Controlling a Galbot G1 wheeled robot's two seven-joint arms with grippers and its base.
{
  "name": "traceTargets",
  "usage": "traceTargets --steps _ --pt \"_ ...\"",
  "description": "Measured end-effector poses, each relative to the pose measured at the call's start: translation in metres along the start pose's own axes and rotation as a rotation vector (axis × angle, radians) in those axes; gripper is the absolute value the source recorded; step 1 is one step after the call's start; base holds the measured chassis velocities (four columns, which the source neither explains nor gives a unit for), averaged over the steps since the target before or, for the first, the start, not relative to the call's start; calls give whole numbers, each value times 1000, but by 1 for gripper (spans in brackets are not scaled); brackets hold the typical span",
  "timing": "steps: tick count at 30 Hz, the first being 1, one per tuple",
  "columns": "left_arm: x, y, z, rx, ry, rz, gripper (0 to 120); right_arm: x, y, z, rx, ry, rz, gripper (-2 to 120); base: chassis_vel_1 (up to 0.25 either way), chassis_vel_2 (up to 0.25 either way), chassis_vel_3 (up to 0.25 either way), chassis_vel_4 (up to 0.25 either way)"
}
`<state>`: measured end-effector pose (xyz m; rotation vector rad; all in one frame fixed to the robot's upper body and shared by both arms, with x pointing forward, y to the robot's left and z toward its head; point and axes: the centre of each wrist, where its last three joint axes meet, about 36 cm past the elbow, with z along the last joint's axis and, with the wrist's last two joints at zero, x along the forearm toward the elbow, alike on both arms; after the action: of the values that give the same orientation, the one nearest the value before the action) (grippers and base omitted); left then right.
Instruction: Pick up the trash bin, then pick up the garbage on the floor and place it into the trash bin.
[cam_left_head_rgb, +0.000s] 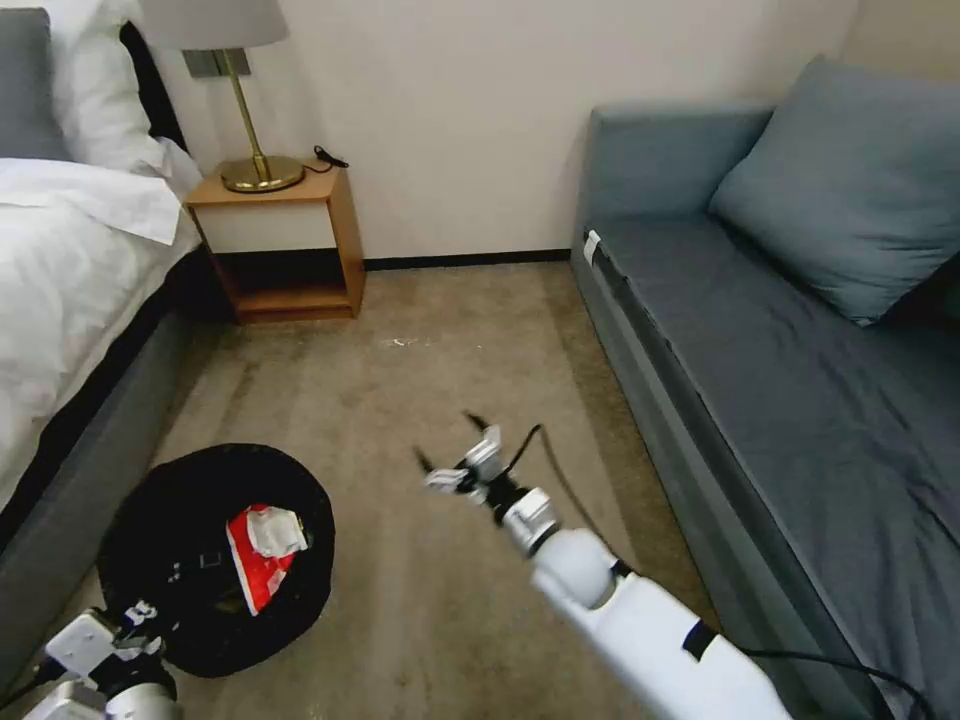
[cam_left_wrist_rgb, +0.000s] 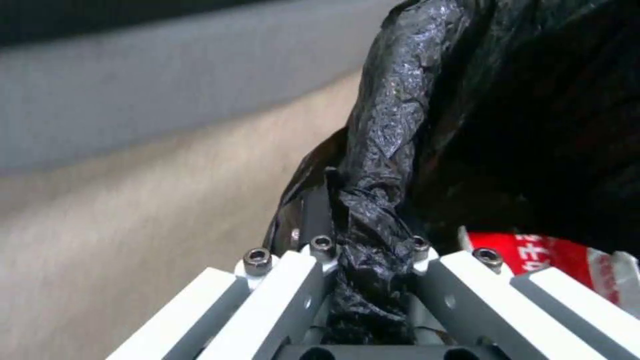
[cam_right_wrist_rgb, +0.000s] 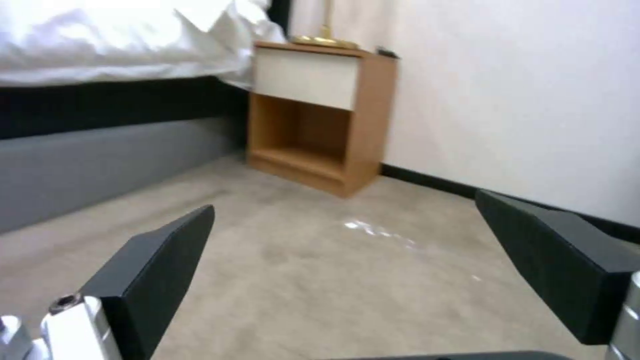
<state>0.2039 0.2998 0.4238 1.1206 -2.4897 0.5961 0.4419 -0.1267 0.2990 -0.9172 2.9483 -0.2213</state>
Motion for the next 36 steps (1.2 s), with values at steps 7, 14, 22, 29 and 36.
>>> traceTargets --steps 7,14,22,29,36 --pt "-9 6 4 42 101 -52 3 16 -19 13 8 26 34 100 0 0 0 0" --pt "-27 14 21 64 153 -97 3 25 -21 13 18 20 36 100 0 0 0 0" --pt "-29 15 23 64 146 -102 12 31 -19 1 24 -4 10 100 0 0 0 0" --pt "-12 11 3 51 76 -67 38 40 -13 -14 -23 -14 8 100 0 0 0 0" --pt "20 7 -23 11 -39 -51 63 56 -14 -36 -87 -21 50 100 0 0 0 0"
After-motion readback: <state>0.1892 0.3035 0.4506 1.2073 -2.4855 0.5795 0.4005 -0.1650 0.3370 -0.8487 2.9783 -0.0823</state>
